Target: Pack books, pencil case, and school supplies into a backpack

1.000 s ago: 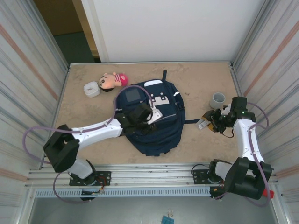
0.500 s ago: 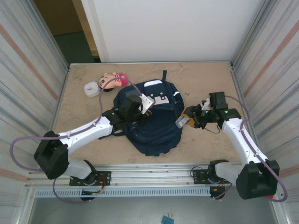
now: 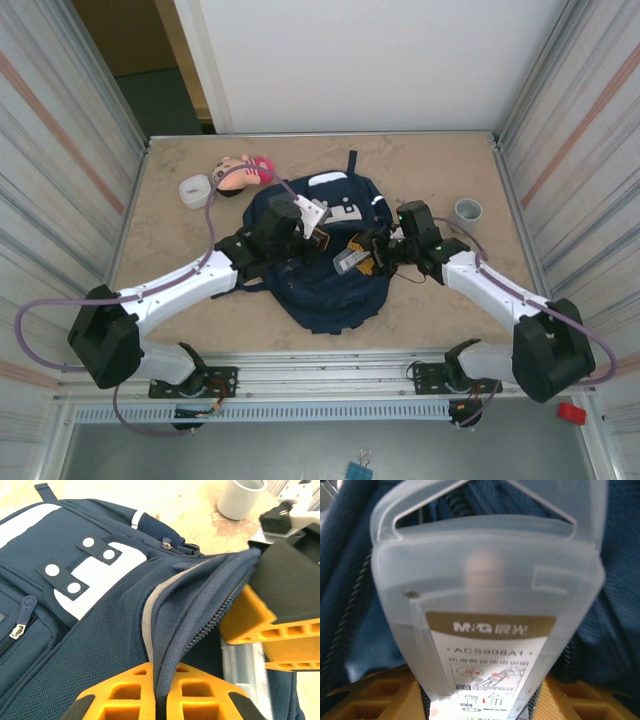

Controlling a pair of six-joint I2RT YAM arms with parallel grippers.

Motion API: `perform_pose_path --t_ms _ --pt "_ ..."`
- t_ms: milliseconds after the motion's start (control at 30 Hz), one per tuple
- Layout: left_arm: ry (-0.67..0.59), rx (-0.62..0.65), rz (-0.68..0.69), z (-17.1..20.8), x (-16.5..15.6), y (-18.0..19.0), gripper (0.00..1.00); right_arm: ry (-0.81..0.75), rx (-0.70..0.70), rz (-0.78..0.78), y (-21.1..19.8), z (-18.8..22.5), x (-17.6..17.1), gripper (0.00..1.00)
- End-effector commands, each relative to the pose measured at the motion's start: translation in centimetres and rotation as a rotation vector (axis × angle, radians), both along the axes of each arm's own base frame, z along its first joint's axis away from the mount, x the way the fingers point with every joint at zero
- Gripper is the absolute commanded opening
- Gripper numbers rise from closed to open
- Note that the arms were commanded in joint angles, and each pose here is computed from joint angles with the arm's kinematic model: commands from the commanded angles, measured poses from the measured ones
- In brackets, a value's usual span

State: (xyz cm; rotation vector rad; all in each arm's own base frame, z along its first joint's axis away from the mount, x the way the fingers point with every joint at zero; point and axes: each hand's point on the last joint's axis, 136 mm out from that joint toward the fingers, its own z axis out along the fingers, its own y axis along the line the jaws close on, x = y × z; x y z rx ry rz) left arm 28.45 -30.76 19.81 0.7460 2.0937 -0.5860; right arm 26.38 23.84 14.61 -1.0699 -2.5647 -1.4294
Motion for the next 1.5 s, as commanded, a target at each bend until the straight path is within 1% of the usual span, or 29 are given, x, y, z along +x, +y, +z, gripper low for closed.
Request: perform_pose_path --t_ms 0,67,200,400,433,500,600,667,700,767,800,867,933,1000,1067,1100,1133,1167,1200,1267,1333,1367,1467 --pt "-0.144 -0.218 -0.013 8.5 0.2 -1.3 0.0 -0.085 0.071 -0.079 1.0 3.0 3.1 0.57" --pt "-0.146 -0.214 -0.004 8.4 0.2 -1.1 0.0 -0.102 0.073 -0.071 1.0 3.5 3.3 0.63" --pt "-0.15 -0.204 0.01 7.9 0.3 -0.8 0.0 -0.1 0.063 -0.058 0.5 3.4 2.7 0.63" --pt "-0.144 -0.194 0.004 7.3 0.4 -1.0 0.0 -0.168 0.059 -0.056 -1.1 4.1 1.6 0.58" --pt "-0.143 -0.195 0.001 7.3 0.5 -1.1 0.0 -0.168 0.053 -0.056 -1.4 4.1 1.5 0.56" --pt "-0.135 -0.195 -0.006 7.1 0.4 -1.3 0.0 -0.179 0.051 -0.054 -1.8 4.2 1.4 0.49" --pt "-0.131 -0.19 -0.024 6.8 0.3 -1.5 0.0 -0.25 0.082 -0.037 -1.6 5.9 1.7 0.49" --pt "-0.13 -0.176 -0.03 6.1 0.3 -1.5 0.0 -0.345 0.117 -0.028 -1.2 7.9 2.1 0.52" --pt "-0.132 -0.166 -0.032 5.7 0.3 -1.5 0.0 -0.4 0.136 -0.027 -1.1 9.1 2.4 0.55" --pt "-0.133 -0.147 -0.039 5.1 0.3 -1.5 0.01 -0.48 0.169 -0.028 -0.7 11.1 2.8 0.65" --pt "-0.134 -0.141 -0.043 4.8 0.2 -1.5 0.01 -0.501 0.179 -0.031 -0.6 11.6 3.1 0.68" --pt "-0.134 -0.129 -0.055 4.3 0.2 -1.6 0.02 -0.516 0.197 -0.039 -0.1 12.0 3.8 0.72" --pt "-0.127 -0.125 -0.081 4.0 0.0 -2.0 0.03 -0.519 0.221 -0.039 0.5 12.2 4.6 0.75" --pt "-0.118 -0.128 -0.113 4.0 -0.4 -2.4 0.04 -0.484 0.213 -0.038 1.1 11.5 5.1 0.76" --pt "-0.122 -0.133 -0.15 4.1 -0.9 -3.0 0.06 -0.444 0.175 -0.041 1.4 10.1 5.5 0.72" --pt "-0.127 -0.13 -0.168 4.0 -1.1 -3.2 0.07 -0.442 0.158 -0.055 1.4 9.7 5.7 0.65" --pt "-0.131 -0.123 -0.186 4.0 -1.4 -3.3 0.1 -0.437 0.126 -0.072 1.1 9.0 5.8 0.51" --pt "-0.126 -0.109 -0.197 3.9 -1.7 -3.3 0.14 -0.429 0.09 -0.087 0.6 8.5 5.9 0.39" --pt "-0.12 -0.098 -0.202 3.7 -1.8 -3.1 0.21 -0.425 0.064 -0.09 0.2 8.3 5.9 0.33" --pt "-0.109 -0.061 -0.19 2.9 -2.2 -2.2 0.38 -0.427 0.035 -0.076 -0.4 8.1 6.0 0.21" --pt "-0.092 -0.041 -0.153 2.2 -2.5 -0.8 0.53 -0.431 0.045 -0.062 -0.7 8.5 6.1 0.13" --pt "-0.075 -0.044 -0.133 1.8 -2.7 0.1 0.58 -0.431 0.051 -0.056 -0.7 8.7 6.2 0.1" --pt "-0.014 -0.049 -0.064 0.1 -3.3 2.7 0.66 -0.433 0.068 -0.038 -0.5 9.1 6.4 0.09"
